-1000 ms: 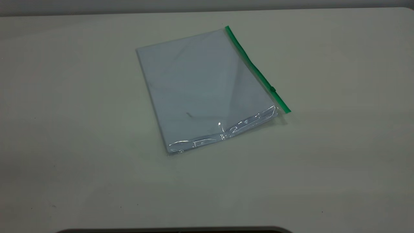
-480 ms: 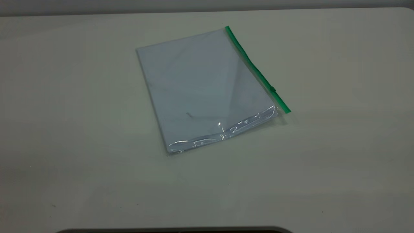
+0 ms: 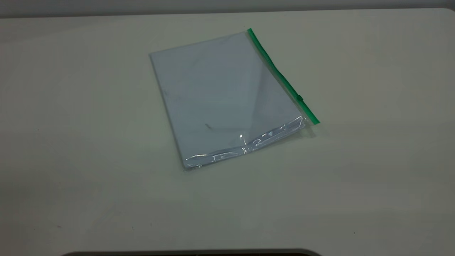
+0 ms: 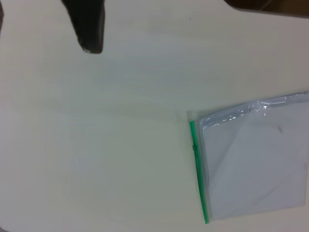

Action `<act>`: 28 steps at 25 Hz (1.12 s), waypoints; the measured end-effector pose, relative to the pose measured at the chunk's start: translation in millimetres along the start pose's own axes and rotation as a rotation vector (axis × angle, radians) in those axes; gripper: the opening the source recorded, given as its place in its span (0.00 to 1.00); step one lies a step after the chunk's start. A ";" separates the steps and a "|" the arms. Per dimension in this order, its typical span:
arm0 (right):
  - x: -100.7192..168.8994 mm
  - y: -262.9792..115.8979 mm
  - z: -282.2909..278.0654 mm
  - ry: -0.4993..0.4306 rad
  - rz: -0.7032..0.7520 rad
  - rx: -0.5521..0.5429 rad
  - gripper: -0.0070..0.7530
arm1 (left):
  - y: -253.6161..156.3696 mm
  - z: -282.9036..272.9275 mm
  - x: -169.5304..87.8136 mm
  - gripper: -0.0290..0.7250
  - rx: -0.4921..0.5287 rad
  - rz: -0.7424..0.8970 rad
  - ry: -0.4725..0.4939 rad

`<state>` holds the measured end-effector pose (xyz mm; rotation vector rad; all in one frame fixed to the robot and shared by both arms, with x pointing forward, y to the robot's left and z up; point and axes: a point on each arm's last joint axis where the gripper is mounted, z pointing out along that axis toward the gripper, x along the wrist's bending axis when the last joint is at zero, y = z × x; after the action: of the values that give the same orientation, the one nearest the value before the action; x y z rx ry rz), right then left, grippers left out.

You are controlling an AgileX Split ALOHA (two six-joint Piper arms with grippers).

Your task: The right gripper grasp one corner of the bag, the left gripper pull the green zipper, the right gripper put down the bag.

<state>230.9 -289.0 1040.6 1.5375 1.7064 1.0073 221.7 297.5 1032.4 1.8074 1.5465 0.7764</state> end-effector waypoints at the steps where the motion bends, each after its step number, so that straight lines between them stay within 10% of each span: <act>1: 0.0 0.0 0.0 0.000 0.000 0.000 0.60 | 0.0 0.0 0.0 0.61 0.000 0.000 0.000; 17: 4.5 3.0 -0.8 0.049 0.021 -0.029 0.60 | 4.0 0.0 2.4 0.61 0.002 -0.049 0.023; 22: 5.3 30.1 15.5 0.089 0.114 -0.121 0.60 | 46.5 22.0 7.8 0.61 0.001 -0.060 0.029; 28: 0.8 48.0 65.2 0.096 0.165 0.022 0.61 | 102.5 71.4 13.7 0.61 0.091 -0.077 0.008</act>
<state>310.8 -278.2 1048.1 1.6913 1.6809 1.1656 342.3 293.3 1067.6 1.7996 1.6706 0.6881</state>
